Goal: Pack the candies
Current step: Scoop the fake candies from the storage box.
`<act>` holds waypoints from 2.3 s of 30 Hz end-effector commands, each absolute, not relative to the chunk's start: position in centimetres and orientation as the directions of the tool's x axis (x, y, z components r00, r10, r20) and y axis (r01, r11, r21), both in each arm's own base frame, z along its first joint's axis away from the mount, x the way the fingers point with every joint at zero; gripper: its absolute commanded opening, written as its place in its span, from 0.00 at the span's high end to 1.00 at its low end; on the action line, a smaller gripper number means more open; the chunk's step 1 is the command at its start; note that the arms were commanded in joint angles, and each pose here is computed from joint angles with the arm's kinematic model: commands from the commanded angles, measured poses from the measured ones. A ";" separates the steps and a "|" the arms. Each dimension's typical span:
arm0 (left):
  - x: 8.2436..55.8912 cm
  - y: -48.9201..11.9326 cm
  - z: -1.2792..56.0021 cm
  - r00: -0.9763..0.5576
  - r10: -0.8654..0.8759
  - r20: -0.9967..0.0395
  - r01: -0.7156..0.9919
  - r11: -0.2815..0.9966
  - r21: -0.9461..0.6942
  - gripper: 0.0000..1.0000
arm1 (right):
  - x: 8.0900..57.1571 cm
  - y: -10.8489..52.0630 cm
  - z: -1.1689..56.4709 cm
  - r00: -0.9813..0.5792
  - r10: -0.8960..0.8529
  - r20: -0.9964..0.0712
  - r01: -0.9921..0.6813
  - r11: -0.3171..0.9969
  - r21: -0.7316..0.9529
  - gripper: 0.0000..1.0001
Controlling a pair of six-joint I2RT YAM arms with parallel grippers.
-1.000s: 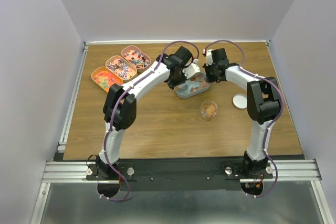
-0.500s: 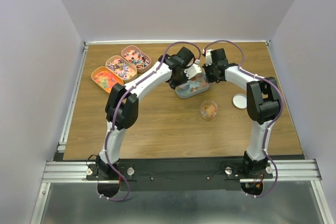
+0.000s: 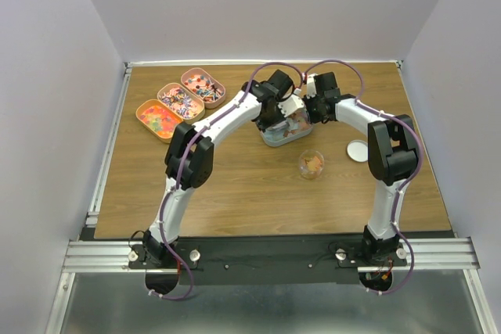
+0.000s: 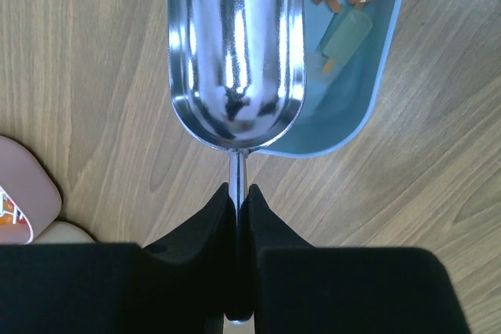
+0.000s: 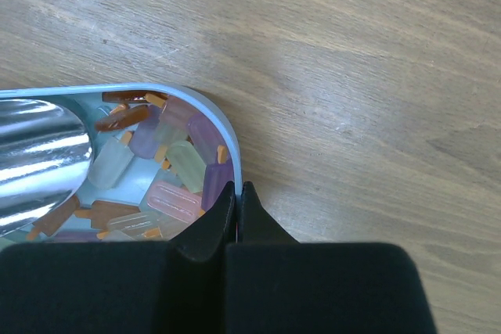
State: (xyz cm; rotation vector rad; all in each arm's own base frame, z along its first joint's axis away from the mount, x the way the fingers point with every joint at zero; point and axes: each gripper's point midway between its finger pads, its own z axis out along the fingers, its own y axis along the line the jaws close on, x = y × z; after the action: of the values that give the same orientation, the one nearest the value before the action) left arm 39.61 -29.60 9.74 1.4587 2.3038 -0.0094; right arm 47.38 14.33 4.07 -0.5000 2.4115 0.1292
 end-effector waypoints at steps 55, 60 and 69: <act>39.9 -30.6 7.3 -0.326 0.904 -0.277 0.880 0.397 0.260 1.00 | 47.5 16.0 3.9 -0.685 -0.327 -0.651 -0.422 0.906 -0.012 0.99; 40.3 -31.2 6.1 -0.315 0.904 -0.288 0.887 0.389 0.250 1.00 | 47.4 16.2 3.9 -0.685 -0.324 -0.652 -0.427 0.904 0.000 0.99; 40.5 -32.1 4.8 -0.298 0.900 -0.317 0.898 0.377 0.227 1.00 | 47.5 16.4 4.0 -0.681 -0.320 -0.659 -0.433 0.902 0.010 0.99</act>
State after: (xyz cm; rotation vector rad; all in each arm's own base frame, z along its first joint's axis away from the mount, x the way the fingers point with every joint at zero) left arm 40.41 -29.81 6.86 1.5203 2.2968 0.1163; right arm 47.43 14.72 4.16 -0.5070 2.4026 0.1356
